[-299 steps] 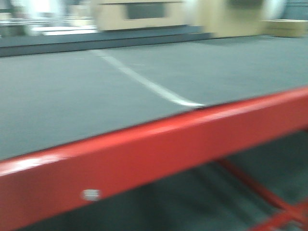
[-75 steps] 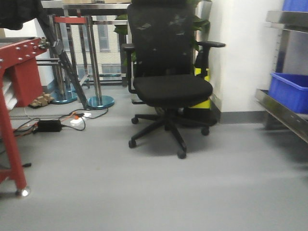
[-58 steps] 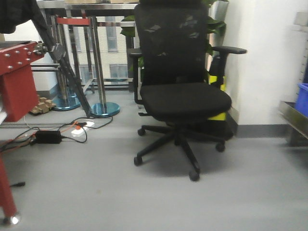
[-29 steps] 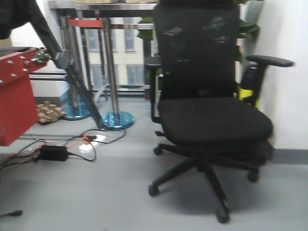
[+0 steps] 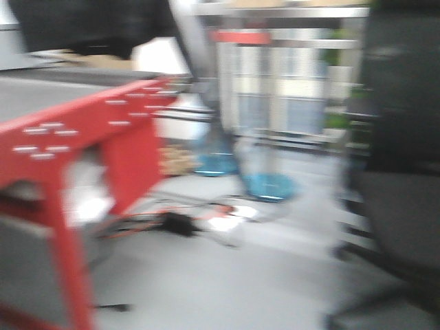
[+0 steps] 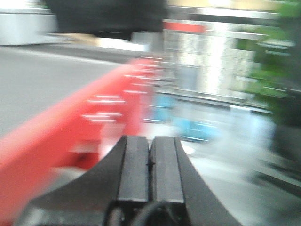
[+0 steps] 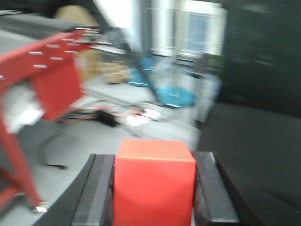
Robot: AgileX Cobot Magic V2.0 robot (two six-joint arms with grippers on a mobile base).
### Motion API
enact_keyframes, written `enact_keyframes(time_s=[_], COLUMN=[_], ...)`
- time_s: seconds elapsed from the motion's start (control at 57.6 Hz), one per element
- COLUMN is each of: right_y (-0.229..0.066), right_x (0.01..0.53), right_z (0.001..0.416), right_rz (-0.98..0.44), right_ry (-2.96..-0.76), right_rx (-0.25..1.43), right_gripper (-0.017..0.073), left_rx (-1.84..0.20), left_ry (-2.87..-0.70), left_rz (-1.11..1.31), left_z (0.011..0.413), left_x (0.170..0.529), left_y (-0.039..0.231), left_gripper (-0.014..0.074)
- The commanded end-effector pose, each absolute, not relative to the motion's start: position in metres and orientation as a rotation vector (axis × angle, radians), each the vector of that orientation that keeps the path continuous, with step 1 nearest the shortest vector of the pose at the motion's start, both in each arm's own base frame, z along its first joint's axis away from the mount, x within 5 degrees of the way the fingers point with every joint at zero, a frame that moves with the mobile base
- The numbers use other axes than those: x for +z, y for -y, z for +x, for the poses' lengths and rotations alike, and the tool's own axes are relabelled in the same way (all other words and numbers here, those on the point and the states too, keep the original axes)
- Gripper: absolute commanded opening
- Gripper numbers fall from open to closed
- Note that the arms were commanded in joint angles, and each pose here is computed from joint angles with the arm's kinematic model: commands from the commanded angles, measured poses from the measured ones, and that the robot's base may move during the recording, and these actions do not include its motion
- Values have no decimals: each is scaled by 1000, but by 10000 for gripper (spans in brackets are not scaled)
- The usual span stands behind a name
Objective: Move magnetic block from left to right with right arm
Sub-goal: 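Turn the base toward the second carpeted table holding the cube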
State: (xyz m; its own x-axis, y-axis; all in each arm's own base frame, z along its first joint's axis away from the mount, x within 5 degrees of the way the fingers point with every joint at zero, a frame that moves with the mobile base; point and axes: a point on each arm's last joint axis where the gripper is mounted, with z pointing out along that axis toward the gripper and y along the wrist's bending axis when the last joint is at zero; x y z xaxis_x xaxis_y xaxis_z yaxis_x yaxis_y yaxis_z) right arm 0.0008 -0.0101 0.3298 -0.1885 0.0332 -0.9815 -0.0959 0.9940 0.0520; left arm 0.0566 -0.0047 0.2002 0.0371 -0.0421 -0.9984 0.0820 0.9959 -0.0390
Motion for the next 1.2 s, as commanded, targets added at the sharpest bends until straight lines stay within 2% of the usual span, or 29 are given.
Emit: enact_keyframes(time_s=[0.0, 1.181], right_y=[10, 10], right_x=[345, 345], right_z=[2, 2], right_rz=[-56, -56], right_ry=[-1659, -1659], right_rx=[107, 107], right_gripper=[214, 214], left_rx=[-102, -102], left_ry=[-1444, -1444], left_rz=[17, 17], left_z=[55, 55], left_x=[206, 206], left_y=[4, 4], left_gripper=[-126, -126])
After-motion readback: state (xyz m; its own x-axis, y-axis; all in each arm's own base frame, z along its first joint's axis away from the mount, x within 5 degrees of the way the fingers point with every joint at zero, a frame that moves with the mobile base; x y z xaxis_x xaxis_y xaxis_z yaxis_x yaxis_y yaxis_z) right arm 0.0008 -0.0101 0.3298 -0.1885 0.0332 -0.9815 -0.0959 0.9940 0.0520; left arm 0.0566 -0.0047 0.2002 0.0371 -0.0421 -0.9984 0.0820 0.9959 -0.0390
